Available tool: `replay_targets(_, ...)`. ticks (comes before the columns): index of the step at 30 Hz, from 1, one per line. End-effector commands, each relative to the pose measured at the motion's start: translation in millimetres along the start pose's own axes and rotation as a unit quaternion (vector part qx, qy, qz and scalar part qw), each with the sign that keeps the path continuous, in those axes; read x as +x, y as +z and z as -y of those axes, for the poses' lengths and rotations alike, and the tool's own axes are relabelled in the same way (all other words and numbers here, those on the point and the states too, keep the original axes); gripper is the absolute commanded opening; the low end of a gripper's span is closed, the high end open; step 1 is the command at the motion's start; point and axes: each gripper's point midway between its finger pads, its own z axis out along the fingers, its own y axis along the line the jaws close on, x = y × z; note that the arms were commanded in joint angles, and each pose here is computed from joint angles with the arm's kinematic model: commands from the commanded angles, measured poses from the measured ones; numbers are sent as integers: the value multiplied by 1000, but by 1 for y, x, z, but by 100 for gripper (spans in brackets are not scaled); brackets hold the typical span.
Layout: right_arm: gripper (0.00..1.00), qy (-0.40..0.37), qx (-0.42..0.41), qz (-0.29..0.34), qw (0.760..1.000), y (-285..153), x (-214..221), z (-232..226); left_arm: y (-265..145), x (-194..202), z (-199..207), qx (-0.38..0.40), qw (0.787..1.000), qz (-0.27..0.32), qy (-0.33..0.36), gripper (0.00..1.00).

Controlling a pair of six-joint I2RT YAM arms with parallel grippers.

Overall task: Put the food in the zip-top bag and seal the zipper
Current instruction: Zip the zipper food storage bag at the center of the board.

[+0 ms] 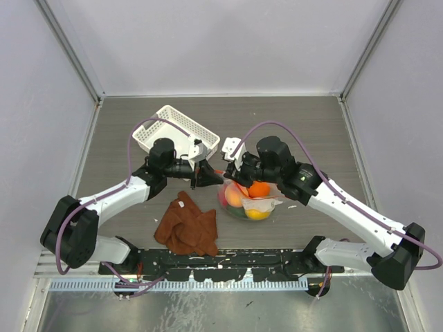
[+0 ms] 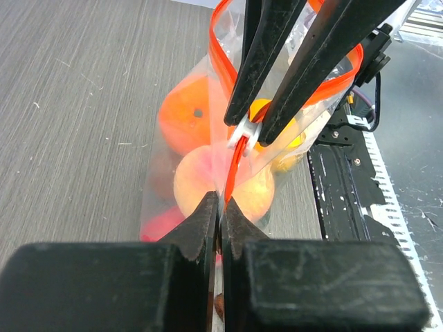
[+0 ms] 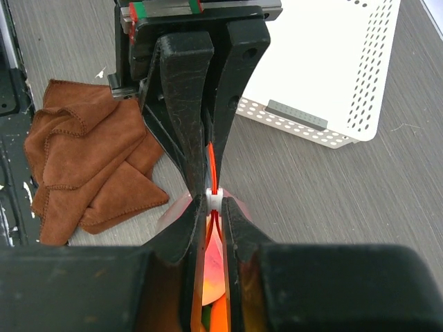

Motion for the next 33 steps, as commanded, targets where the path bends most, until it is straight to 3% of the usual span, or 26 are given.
replay_targets(1,1,0,-3,32,999,-2,-25,3,-2,-22,3,12,999,19,34,10)
replay_targets(7,1,1,-18,39,999,0,-31,-1,1,-25,3,22,999,25,32,27)
replay_targets(15,1,3,-23,38,999,3,-32,-1,9,-34,4,40,998,31,31,30)
replay_targets(18,1,3,-20,33,999,3,-29,0,9,-36,6,44,998,33,34,27)
replay_targets(24,1,2,-5,20,1000,-1,-22,4,9,-36,8,47,998,31,38,0)
replay_targets(33,1,-2,41,-13,999,-24,-6,15,4,-33,3,13,998,26,48,0)
